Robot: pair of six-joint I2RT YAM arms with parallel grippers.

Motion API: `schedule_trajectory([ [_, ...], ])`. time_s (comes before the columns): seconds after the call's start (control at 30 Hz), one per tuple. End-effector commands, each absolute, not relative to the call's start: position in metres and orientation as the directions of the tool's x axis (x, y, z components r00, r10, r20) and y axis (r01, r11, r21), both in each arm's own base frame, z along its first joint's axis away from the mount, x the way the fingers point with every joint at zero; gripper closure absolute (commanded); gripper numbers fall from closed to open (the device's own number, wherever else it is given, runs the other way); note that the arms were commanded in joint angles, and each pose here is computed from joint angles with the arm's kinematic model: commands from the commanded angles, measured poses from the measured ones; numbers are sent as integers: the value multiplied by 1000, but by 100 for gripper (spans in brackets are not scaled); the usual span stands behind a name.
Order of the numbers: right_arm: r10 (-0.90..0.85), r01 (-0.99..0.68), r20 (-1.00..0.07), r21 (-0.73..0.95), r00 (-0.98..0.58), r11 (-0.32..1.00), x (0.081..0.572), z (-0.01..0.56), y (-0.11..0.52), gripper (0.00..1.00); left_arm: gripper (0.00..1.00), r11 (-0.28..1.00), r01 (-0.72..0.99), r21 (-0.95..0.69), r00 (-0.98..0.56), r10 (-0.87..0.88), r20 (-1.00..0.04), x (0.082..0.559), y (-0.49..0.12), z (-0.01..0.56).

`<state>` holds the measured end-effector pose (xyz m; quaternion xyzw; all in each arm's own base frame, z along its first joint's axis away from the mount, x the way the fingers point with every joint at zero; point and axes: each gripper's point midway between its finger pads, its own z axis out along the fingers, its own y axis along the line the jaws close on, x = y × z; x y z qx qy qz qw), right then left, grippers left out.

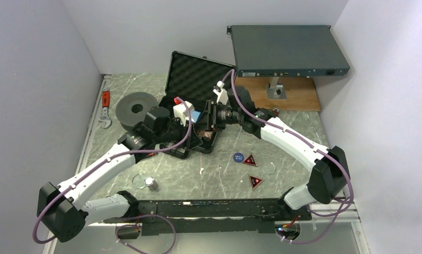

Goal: Pack up texas hold em set

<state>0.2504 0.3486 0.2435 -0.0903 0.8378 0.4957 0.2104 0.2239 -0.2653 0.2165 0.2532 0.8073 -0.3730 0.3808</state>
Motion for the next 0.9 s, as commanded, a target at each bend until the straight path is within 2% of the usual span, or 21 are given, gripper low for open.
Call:
schedule_trajectory([
  [0.0,70,-447,-519,791,-852,417,249,287,353,100,77,540,741,-398,-518,83,-851,231,-279,246],
  [0.07,65,-451,-520,790,-851,415,250,285,354,100,95,534,745,-400,-515,78,-854,232,-280,245],
  [0.1,60,-459,-525,790,-849,407,250,285,356,100,100,536,743,-400,-516,77,-853,232,-280,243],
  [0.13,57,-469,-532,789,-845,397,250,286,357,99,100,543,738,-399,-519,79,-851,232,-279,240],
  [0.17,49,-479,-537,787,-842,388,249,286,359,94,100,551,735,-396,-520,82,-850,233,-278,238],
  [0.27,35,-507,-565,765,-824,397,255,285,360,71,100,586,718,-377,-523,96,-847,234,-270,232],
  [0.37,30,-526,-603,718,-797,456,265,285,356,32,100,635,691,-344,-519,105,-848,236,-258,228],
  [0.43,41,-533,-639,674,-768,511,275,286,349,21,100,672,670,-316,-512,110,-852,239,-250,226],
  [0.7,153,-438,-783,486,-603,756,311,272,294,17,100,799,573,-180,-498,166,-851,262,-215,222],
  [0.87,239,-410,-860,438,-451,800,308,247,257,17,100,867,488,-100,-466,162,-870,285,-192,228],
])
